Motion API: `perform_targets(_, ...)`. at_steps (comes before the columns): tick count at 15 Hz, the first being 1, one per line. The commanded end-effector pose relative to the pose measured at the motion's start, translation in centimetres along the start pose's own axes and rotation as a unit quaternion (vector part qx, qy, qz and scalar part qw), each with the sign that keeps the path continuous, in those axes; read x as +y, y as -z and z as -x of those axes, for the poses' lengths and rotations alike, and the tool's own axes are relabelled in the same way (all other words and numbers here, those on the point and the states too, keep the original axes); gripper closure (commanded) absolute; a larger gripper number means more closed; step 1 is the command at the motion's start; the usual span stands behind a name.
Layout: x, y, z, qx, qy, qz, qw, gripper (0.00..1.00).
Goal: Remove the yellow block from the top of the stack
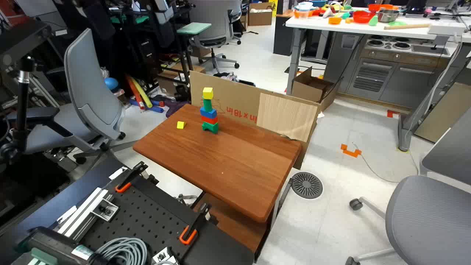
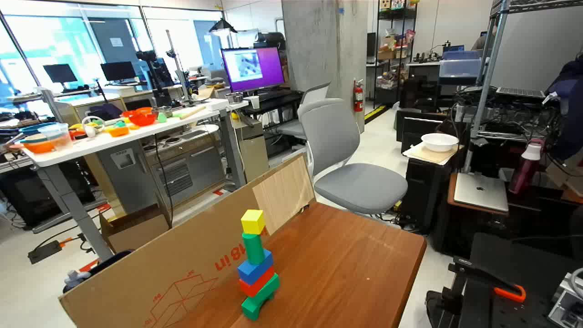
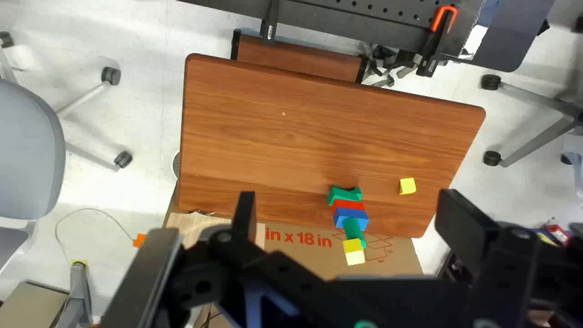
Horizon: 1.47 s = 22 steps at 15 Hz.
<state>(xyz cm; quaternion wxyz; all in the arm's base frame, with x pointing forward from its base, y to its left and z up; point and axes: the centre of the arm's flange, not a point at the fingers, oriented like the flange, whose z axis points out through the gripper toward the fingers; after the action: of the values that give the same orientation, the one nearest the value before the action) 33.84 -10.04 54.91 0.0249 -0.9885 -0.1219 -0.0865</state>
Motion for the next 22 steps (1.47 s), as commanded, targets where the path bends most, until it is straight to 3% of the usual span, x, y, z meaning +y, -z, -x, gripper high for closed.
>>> perform_targets(1, 0.0, 0.0, 0.0, 0.0, 0.0, 0.0, 1.0, 0.0)
perform_targets(14, 0.0, 0.0, 0.0, 0.0, 0.0, 0.0, 1.0, 0.0)
perform_targets(22, -0.6, -0.8, -5.6, -0.01, 0.003, 0.005, 0.9999, 0.0)
